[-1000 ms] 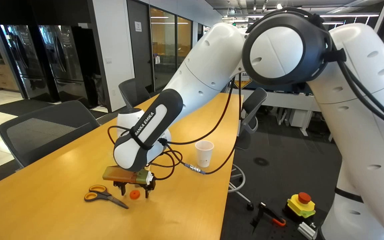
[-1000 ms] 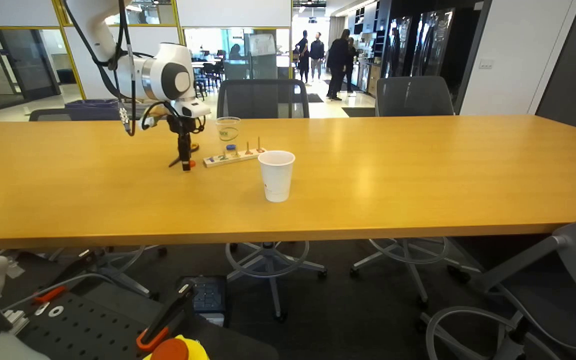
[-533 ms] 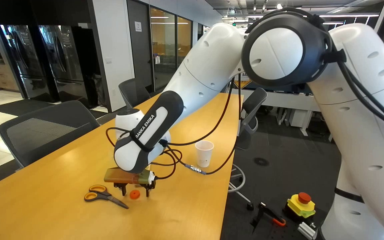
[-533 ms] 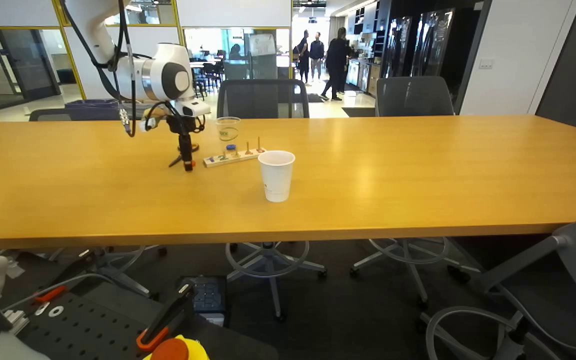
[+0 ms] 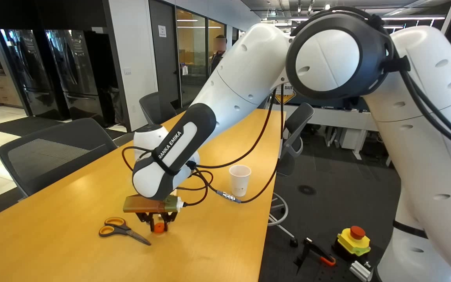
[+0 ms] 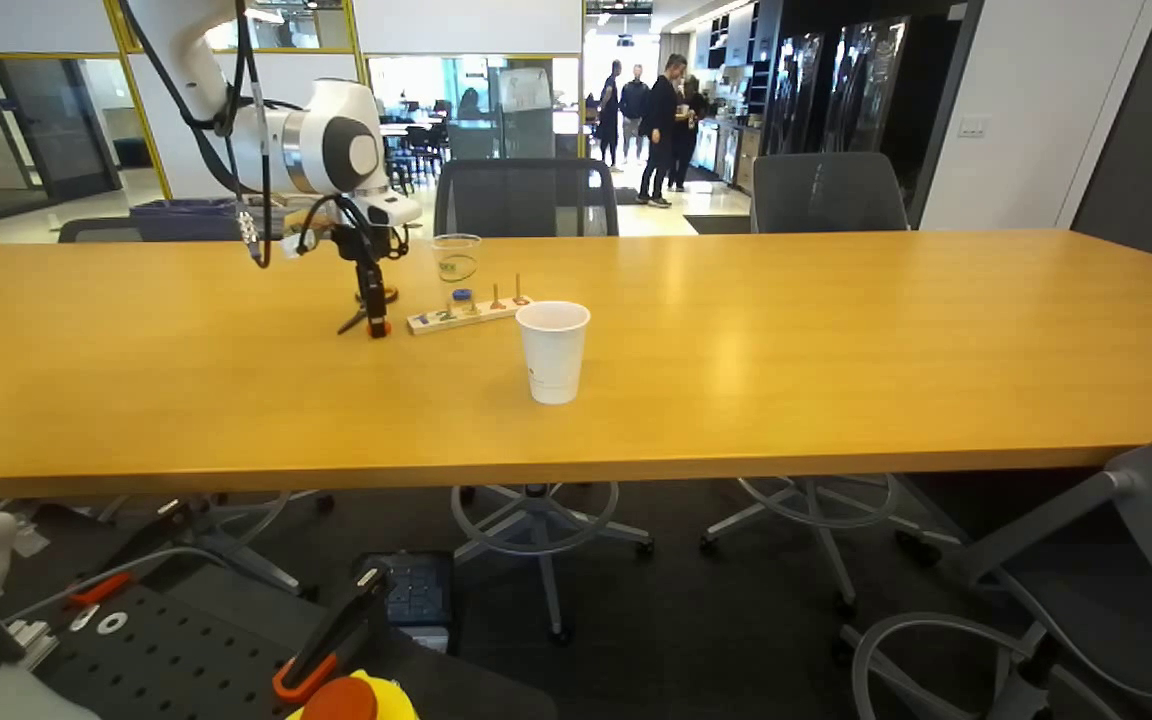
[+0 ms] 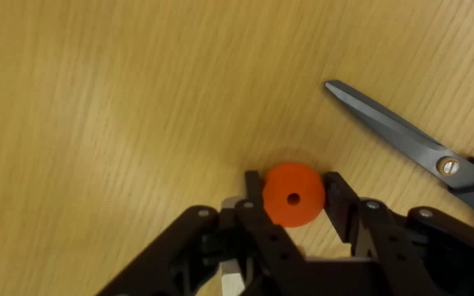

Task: Put two round orange blocks in the white cup then put the blue round block in the clear cup, then put the last two round orange blocks

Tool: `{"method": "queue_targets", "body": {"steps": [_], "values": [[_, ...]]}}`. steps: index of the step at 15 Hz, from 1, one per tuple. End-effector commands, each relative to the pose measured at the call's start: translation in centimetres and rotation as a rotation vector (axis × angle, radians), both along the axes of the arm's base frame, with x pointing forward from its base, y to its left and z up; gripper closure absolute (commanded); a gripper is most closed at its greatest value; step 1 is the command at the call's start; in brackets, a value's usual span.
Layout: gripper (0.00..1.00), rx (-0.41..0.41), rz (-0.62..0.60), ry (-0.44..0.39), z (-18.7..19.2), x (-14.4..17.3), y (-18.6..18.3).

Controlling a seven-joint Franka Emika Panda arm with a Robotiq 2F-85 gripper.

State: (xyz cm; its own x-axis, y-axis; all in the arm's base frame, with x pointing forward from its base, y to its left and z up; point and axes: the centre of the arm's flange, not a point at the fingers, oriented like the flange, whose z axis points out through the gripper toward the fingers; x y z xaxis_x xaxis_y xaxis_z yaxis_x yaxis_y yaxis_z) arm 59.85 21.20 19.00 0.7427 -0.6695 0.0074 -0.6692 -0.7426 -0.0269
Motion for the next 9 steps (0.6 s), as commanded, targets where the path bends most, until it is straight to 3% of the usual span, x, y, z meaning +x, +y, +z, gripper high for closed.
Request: {"method": "queue_targets", "body": {"steps": [1,4,9], "values": [[0.78,-0.020,0.046,-0.005,0.5,0.4,0.0],[0.77,-0.044,0.061,-0.017,1.8,0.4,-1.5],[0.78,-0.106,0.020,-0.095,6.5,0.6,-7.6]]}}
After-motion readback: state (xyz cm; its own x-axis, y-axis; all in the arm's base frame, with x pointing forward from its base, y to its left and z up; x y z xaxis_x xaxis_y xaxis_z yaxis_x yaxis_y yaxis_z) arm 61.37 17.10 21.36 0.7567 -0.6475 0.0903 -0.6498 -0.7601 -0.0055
